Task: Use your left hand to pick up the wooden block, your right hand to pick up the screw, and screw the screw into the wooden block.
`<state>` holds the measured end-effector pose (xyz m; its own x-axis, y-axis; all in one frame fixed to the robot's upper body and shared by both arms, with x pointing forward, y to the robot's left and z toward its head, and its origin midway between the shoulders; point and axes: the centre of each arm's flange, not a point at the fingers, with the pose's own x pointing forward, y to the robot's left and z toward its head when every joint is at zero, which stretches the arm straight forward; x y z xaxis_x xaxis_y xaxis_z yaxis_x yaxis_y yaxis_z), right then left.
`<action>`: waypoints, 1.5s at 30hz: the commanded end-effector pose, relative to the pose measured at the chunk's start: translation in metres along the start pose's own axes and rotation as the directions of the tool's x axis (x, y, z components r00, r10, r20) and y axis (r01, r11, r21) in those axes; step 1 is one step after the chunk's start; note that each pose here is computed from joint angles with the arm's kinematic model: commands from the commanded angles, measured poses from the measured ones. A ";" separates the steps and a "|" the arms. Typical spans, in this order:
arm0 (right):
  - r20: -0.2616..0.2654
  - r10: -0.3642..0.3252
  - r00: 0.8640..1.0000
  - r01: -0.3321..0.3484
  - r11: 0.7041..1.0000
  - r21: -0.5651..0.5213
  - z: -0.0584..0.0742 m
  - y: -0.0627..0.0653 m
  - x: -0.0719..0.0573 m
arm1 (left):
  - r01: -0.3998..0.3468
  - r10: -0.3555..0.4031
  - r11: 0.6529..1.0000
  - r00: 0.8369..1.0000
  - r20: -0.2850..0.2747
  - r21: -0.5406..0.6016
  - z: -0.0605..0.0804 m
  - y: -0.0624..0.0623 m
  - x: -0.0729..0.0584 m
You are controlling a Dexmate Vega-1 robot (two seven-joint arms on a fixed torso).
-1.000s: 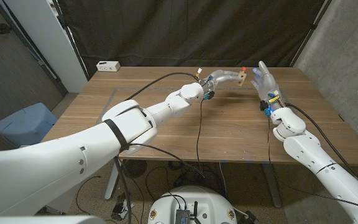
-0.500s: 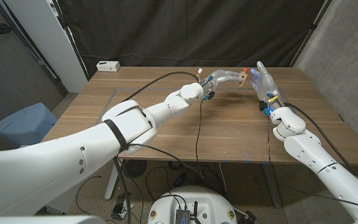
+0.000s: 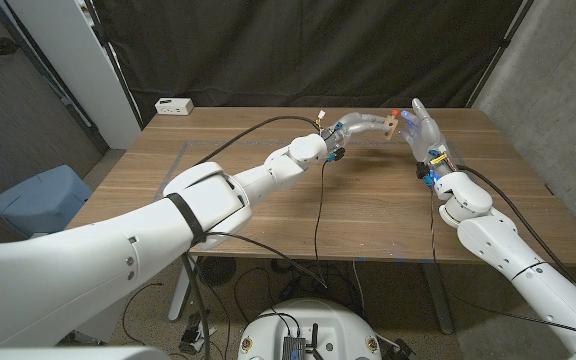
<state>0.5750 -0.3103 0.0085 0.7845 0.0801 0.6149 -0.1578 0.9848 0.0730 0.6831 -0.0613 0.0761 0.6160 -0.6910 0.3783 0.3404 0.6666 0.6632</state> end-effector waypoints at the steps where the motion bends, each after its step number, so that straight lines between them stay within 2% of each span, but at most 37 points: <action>1: -0.004 0.011 1.000 -0.011 1.000 0.002 0.001 0.002 -0.001 | 0.001 -0.001 1.000 1.000 0.003 0.006 -0.001 -0.001 -0.001; 29: 0.008 0.024 1.000 -0.024 1.000 -0.014 0.008 0.008 -0.013 | 0.004 -0.004 1.000 1.000 0.031 0.003 -0.002 -0.005 -0.005; 45: 0.005 0.032 0.999 -0.032 0.999 -0.027 0.012 0.013 -0.014 | 0.007 -0.007 1.000 1.000 0.029 -0.003 -0.003 -0.005 -0.006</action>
<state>0.5570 -0.3036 0.0090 0.7749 0.1047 0.6233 -0.1661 0.9853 0.0409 0.6804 -0.0599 0.0685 0.5945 -0.7008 0.3943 0.3434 0.6647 0.6635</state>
